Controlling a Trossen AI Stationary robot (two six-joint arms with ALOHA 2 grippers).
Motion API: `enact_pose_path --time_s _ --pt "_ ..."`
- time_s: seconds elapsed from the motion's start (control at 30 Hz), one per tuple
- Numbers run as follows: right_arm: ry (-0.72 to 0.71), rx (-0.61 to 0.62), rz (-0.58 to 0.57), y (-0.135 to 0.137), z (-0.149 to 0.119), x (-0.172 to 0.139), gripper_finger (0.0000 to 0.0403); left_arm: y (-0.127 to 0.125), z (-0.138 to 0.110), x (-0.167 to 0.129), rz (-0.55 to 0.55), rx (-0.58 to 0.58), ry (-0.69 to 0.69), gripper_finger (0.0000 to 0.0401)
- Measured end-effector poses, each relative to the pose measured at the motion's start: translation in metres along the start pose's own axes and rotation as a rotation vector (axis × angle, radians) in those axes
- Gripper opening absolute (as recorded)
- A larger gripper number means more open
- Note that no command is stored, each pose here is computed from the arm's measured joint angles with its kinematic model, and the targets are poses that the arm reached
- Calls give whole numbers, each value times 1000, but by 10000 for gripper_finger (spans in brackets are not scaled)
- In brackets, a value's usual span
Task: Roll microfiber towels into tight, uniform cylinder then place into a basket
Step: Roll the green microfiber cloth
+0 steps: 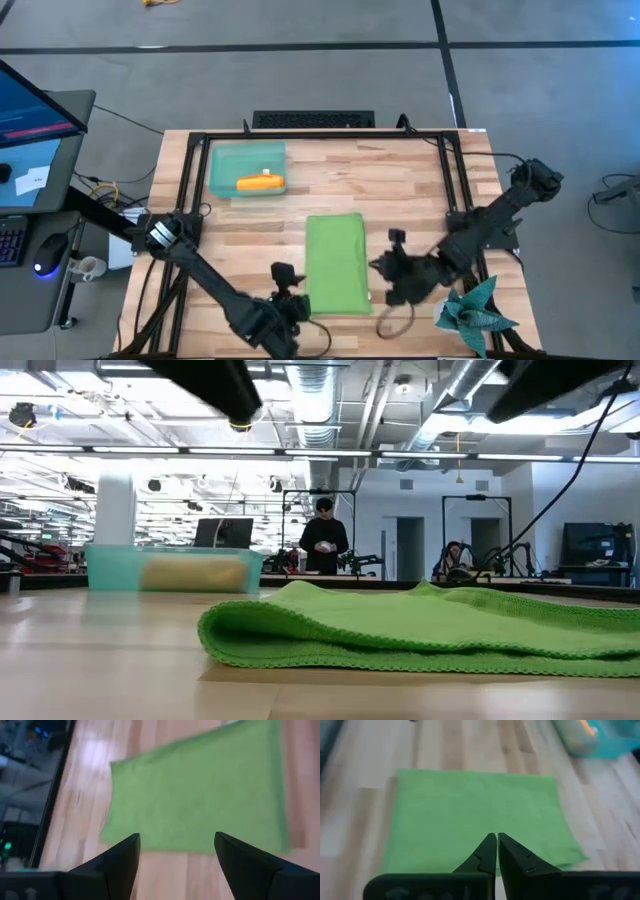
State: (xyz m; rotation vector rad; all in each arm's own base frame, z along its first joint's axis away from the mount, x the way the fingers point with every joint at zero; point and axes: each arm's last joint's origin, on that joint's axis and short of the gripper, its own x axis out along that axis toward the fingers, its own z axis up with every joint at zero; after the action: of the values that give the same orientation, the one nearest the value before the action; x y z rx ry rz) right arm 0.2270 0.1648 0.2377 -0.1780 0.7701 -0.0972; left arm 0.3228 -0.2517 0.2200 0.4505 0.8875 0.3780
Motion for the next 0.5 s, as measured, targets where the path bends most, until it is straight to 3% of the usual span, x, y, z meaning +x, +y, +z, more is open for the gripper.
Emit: enact_pose_path --time_s 0.23,0.5 --pt "-91 -56 118 48 -11 -11 38 -25 -5 -5 -103 61 -58 249" --pt "-113 -185 198 82 -22 15 41 -36 -6 14 -299 88 -41 249"
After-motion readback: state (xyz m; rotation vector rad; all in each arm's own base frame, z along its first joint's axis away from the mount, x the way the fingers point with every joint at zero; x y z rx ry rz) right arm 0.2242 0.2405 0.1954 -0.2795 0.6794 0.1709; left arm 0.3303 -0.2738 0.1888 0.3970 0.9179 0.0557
